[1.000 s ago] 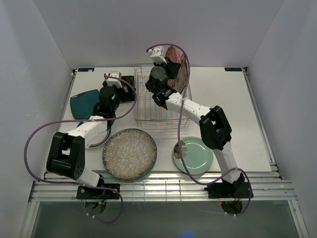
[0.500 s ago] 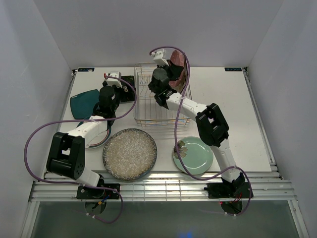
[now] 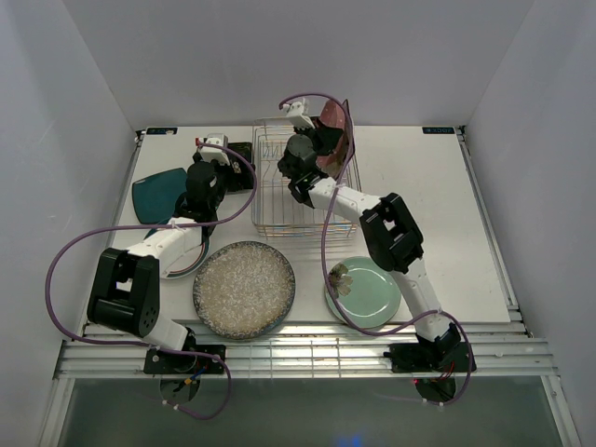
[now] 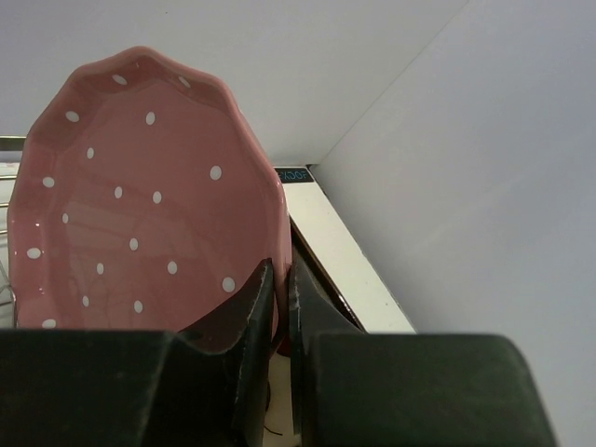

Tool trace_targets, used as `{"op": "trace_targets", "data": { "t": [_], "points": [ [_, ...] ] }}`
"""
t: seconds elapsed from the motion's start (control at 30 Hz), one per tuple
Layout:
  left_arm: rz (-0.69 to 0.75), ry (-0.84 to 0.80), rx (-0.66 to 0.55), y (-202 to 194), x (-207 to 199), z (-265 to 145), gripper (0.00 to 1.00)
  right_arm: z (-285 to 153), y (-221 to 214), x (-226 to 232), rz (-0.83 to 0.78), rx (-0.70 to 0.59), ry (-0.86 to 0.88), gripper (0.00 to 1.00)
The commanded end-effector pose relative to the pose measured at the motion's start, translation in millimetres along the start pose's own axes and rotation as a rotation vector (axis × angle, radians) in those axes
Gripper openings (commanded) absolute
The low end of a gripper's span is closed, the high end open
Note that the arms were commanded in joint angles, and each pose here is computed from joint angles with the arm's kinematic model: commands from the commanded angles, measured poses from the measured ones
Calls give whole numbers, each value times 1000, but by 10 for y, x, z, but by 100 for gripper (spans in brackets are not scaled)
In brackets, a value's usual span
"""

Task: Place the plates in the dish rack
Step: Insert the plate into the dish rack.

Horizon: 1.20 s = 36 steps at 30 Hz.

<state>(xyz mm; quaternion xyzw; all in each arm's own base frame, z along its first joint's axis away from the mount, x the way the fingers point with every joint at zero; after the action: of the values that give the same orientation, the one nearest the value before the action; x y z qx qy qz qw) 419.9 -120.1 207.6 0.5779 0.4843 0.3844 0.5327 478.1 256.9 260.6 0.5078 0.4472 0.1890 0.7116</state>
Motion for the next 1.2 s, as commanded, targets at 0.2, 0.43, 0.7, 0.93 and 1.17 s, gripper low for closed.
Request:
{"op": "trace_targets", "data": {
  "t": [0.2,0.43,0.7,0.93,1.17],
  "points": [
    [5,9,-59,190,24,-56,98,15,324,-195,170,-42,-62,8],
    [4,9,-64,208,22,-59,98,-41,345,-161,160,-59,-41,8],
    [4,9,-62,203,27,-57,98,-97,204,-85,137,-58,-19,8],
    [-9,40,-69,219,61,-72,98,-119,82,-19,145,-50,-7,8],
    [-42,91,-76,226,155,-80,98,-122,26,36,145,-46,-2,8]
  ]
}}
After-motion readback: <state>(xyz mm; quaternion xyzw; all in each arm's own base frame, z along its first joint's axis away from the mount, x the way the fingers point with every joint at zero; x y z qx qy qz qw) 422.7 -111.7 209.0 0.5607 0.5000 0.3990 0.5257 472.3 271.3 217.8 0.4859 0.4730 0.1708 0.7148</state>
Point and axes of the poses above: each gripper's point midway between its finger pads, its own z axis out along the fingers, its own x axis along the line the jaws close on, y = z × x, the point moved 4 cm from there along -z, back along the fingers, and after that the axes turned 6 degrees about z, right-handed, at the moved point
